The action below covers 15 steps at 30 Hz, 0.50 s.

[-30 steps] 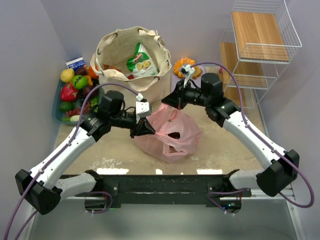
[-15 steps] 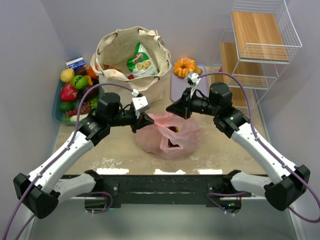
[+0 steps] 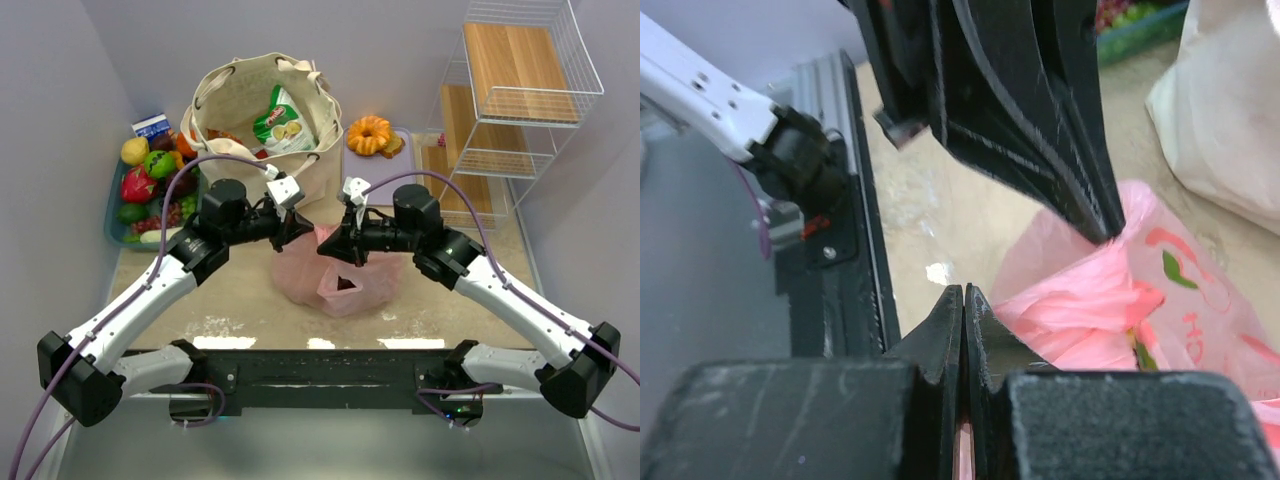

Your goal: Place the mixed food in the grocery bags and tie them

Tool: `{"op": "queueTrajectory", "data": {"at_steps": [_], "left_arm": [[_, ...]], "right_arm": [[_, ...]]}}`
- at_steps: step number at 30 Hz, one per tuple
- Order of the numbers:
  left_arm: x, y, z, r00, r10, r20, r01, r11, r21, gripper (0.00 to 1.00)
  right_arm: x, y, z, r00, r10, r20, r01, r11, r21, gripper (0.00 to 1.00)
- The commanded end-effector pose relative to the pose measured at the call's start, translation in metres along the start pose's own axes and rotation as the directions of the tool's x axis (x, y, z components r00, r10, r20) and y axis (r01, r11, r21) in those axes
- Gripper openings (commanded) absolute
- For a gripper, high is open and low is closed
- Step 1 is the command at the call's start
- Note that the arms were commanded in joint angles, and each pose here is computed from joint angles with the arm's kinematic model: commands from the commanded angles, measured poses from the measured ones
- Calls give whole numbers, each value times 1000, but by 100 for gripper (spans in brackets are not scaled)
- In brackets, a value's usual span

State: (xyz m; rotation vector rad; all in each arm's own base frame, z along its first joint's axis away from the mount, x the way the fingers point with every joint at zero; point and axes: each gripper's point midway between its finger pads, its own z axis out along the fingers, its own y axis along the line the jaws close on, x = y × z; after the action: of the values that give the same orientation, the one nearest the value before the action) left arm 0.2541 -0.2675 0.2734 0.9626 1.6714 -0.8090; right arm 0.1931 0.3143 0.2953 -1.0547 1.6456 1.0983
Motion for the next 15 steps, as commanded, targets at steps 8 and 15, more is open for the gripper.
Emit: {"op": "queueTrajectory", "data": {"at_steps": [8, 15], "left_arm": [[-19, 6, 1, 997, 28, 66, -26, 999, -30, 0], [-15, -1, -1, 997, 68, 32, -68, 998, 13, 26]], "right_arm": [[55, -52, 13, 978, -26, -206, 74, 970, 231, 0], [53, -59, 11, 982, -29, -187, 81, 957, 280, 0]]}}
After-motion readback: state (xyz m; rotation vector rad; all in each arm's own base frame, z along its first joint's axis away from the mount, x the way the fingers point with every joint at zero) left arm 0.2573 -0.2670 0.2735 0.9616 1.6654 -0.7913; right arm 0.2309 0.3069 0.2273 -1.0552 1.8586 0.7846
